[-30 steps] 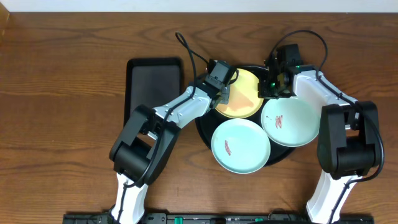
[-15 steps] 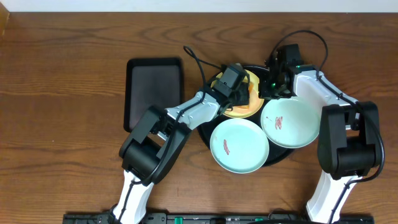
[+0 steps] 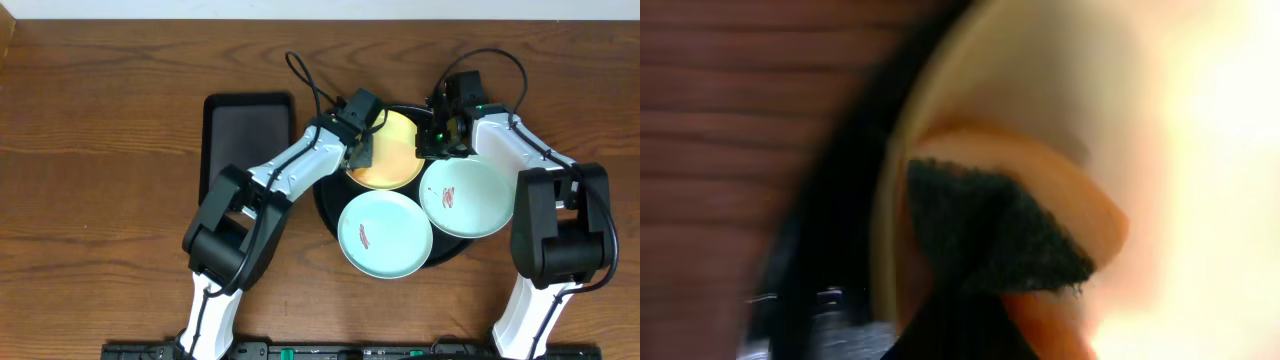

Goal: Clean dirty plates on tray and stack at the side

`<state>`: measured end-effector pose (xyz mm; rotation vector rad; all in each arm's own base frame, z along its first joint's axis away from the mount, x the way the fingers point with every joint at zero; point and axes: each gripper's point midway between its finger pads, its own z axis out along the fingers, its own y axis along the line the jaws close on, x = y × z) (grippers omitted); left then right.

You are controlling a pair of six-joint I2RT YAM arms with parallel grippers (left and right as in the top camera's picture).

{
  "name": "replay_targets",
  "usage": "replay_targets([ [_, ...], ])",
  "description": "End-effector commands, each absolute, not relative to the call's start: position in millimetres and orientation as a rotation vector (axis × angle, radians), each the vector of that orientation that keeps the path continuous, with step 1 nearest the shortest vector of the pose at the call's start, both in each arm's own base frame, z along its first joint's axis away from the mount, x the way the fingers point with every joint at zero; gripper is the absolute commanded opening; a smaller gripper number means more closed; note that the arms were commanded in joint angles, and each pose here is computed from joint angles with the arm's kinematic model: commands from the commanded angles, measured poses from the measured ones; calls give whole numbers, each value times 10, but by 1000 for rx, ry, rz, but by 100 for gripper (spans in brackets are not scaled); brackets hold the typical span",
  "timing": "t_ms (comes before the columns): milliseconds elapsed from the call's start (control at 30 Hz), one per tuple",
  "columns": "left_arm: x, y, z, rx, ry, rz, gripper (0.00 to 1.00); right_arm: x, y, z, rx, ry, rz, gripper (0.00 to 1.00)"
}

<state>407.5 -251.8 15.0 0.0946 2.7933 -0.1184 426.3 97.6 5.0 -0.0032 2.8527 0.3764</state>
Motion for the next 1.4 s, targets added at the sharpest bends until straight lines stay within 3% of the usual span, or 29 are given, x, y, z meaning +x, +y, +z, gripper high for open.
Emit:
replay_targets([
  [0, 4301, -2066, 201, 75, 2723, 214, 8, 4185, 909, -47, -31, 2891, 294, 1],
  [300, 4448, -2170, 838, 15, 2679, 150, 7, 4153, 902, -55, -28, 2905, 291, 1],
  [433, 4314, -2099, 1078, 5, 2711, 95, 8, 4153, 902, -55, -29, 2905, 291, 1],
  [633, 3974, -1477, 1273, -112, 2845, 227, 7, 4155, 902, -54, -29, 2904, 291, 1],
  [833, 3795, -755, 1070, -303, 2973, 350, 7, 4153, 902, -55, -29, 2905, 291, 1],
  [1033, 3779, -543, 481, -419, 3039, 101, 7, 4152, 903, -55, -30, 2905, 292, 1],
  [1200, 3804, -346, 355, -512, 3031, -3, 7, 4146, 902, -57, -52, 2906, 289, 1],
  [1300, 3825, -361, 470, -462, 3024, -124, 17, 4163, 905, -52, -52, 2899, 290, 3],
  [1333, 3823, -374, 540, -454, 3014, -155, 29, 4172, 906, -50, -53, 2895, 291, 5],
  [1367, 3822, -382, 605, -450, 3002, -172, 33, 4179, 907, -48, -53, 2892, 291, 6],
])
